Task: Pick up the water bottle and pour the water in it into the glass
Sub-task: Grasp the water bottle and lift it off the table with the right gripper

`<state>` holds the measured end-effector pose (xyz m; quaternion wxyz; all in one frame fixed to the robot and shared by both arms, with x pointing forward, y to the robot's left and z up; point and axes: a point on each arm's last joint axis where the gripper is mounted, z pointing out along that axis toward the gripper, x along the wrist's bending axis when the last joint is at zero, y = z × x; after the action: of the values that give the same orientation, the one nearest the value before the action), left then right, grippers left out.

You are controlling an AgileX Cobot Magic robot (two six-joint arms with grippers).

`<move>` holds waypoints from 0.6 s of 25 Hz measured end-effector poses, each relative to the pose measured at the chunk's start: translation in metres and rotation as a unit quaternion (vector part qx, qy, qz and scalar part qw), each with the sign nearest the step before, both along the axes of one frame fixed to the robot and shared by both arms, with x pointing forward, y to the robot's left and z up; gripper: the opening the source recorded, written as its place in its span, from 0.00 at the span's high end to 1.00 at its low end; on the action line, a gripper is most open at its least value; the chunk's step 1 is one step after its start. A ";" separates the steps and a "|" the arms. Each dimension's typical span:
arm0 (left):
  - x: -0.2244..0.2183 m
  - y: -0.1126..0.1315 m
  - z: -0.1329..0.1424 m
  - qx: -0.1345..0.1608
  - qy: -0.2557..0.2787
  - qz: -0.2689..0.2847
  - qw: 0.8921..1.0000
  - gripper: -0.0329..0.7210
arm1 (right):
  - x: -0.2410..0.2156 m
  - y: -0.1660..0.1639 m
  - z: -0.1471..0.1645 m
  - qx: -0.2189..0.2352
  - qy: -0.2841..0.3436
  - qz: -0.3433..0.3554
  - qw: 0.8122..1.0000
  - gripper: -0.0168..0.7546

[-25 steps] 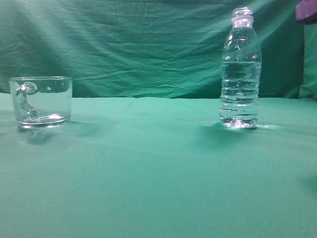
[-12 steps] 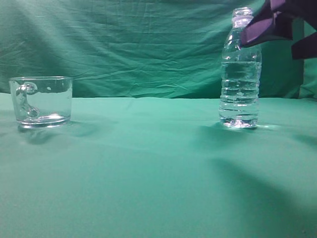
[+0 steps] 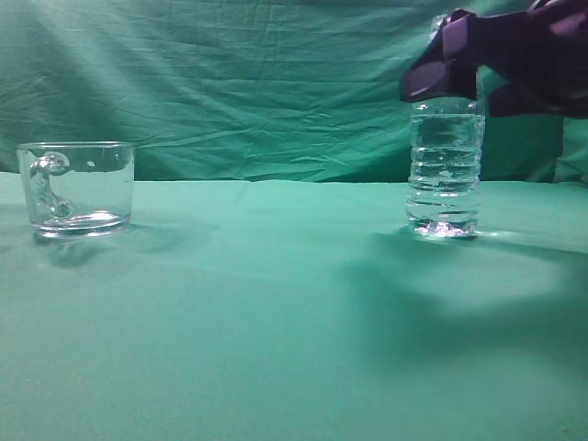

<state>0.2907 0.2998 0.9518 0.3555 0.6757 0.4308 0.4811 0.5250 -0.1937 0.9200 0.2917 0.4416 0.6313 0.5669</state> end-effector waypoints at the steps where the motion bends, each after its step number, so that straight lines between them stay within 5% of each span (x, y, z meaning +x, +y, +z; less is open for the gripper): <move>1: 0.000 0.000 0.000 0.000 0.000 0.000 1.000 0.96 | 0.004 0.001 -0.003 0.000 0.001 0.000 1.000 0.14; 12: 0.000 0.000 0.000 0.000 0.000 0.000 1.000 0.96 | 0.033 0.010 -0.021 0.003 -0.003 0.001 1.000 0.14; 15: 0.000 0.000 0.000 0.000 0.000 0.000 1.000 0.96 | 0.033 0.010 -0.023 0.003 -0.002 0.002 1.000 0.32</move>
<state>0.2907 0.2998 0.9518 0.3555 0.6757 0.4308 0.4811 0.5579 -0.1833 0.8974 0.2908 0.4404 0.6295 0.5703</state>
